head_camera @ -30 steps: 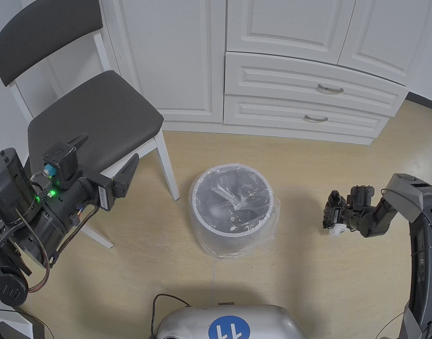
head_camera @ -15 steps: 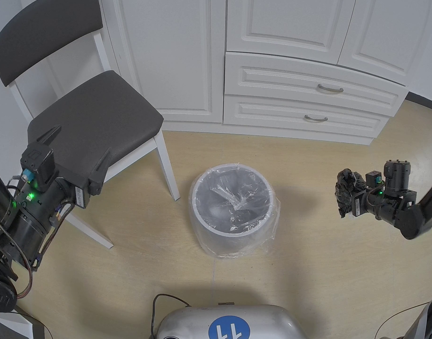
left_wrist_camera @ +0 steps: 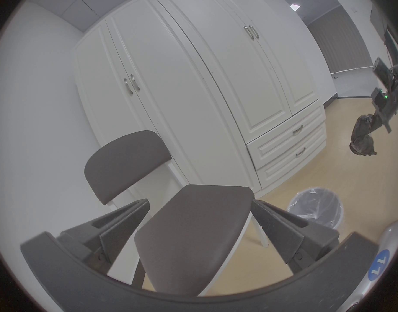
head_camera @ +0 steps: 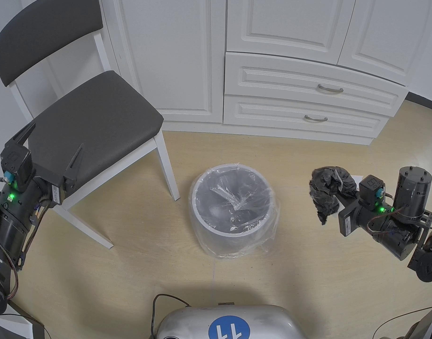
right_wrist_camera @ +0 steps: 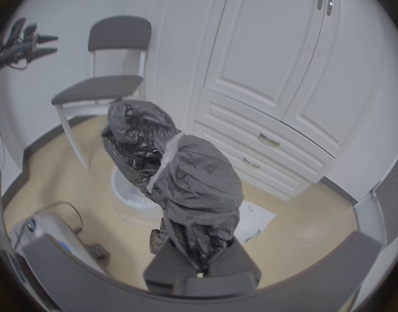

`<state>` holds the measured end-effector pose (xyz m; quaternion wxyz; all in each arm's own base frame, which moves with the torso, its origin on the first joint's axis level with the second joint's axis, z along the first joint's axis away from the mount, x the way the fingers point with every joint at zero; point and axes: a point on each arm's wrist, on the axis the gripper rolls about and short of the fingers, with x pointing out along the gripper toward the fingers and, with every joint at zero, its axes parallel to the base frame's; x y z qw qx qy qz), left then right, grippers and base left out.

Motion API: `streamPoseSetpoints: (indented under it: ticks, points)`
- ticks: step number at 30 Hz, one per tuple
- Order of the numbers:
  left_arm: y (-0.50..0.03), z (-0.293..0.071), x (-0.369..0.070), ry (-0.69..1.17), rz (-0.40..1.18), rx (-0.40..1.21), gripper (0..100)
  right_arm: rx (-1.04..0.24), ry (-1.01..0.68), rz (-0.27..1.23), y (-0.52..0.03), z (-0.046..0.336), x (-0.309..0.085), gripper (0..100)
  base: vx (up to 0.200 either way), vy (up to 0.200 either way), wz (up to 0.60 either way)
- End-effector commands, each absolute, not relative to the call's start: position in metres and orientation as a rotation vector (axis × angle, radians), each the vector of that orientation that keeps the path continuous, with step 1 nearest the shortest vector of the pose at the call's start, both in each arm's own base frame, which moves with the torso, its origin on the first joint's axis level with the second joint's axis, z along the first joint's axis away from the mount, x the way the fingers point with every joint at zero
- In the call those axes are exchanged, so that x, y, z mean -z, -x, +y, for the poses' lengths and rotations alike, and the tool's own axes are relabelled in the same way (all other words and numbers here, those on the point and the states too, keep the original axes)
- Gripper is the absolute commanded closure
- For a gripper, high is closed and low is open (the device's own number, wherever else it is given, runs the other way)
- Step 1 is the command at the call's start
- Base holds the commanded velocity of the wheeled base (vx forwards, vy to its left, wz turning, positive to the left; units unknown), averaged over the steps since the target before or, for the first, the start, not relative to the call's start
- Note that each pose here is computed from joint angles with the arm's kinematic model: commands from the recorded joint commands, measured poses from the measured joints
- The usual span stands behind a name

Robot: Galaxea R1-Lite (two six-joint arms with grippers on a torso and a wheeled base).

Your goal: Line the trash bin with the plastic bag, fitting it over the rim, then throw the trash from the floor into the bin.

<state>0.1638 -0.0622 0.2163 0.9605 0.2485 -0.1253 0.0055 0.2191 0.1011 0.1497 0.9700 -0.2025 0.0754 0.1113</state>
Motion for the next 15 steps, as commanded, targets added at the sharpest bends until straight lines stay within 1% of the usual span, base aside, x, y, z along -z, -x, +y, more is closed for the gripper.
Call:
streamPoseSetpoints:
  ticks: [1,2,3,5,8,11,13,14,15]
  points:
    - [-0.150,-0.052,-0.227,-0.502,-0.304,-0.058,0,-0.360,0.279,0.080,-0.216,0.149,-0.140,100,0.000,0.000,0.00]
    - [-0.150,-0.052,-0.227,-0.502,-0.304,-0.058,0,-0.360,0.279,0.080,-0.216,0.149,-0.140,100,0.000,0.000,0.00]
    - [-0.145,-0.050,-0.231,-0.497,-0.323,-0.067,0,-0.382,0.206,0.038,-0.225,0.167,-0.133,100,0.000,0.000,0.00]
    - [-0.144,-0.048,-0.232,-0.495,-0.327,-0.075,0,-0.375,0.173,0.012,-0.232,0.175,-0.128,100,0.000,0.000,0.00]
    - [-0.143,-0.044,-0.235,-0.494,-0.338,-0.096,0,-0.338,0.077,-0.084,-0.257,0.202,-0.107,100,0.000,0.000,0.00]
    - [-0.144,-0.041,-0.236,-0.495,-0.337,-0.118,0,-0.333,0.070,-0.042,-0.273,0.223,-0.078,100,0.000,0.000,0.00]
    - [-0.144,-0.041,-0.236,-0.496,-0.336,-0.121,0,-0.335,0.066,-0.040,-0.273,0.225,-0.076,100,0.000,0.000,0.00]
    - [-0.145,-0.037,-0.238,-0.499,-0.337,-0.146,0,-0.351,-0.018,-0.041,-0.273,0.243,-0.073,100,0.000,0.000,0.00]
    - [-0.145,-0.036,-0.238,-0.500,-0.338,-0.153,0,-0.360,-0.068,-0.051,-0.275,0.249,-0.075,100,0.000,0.000,0.00]
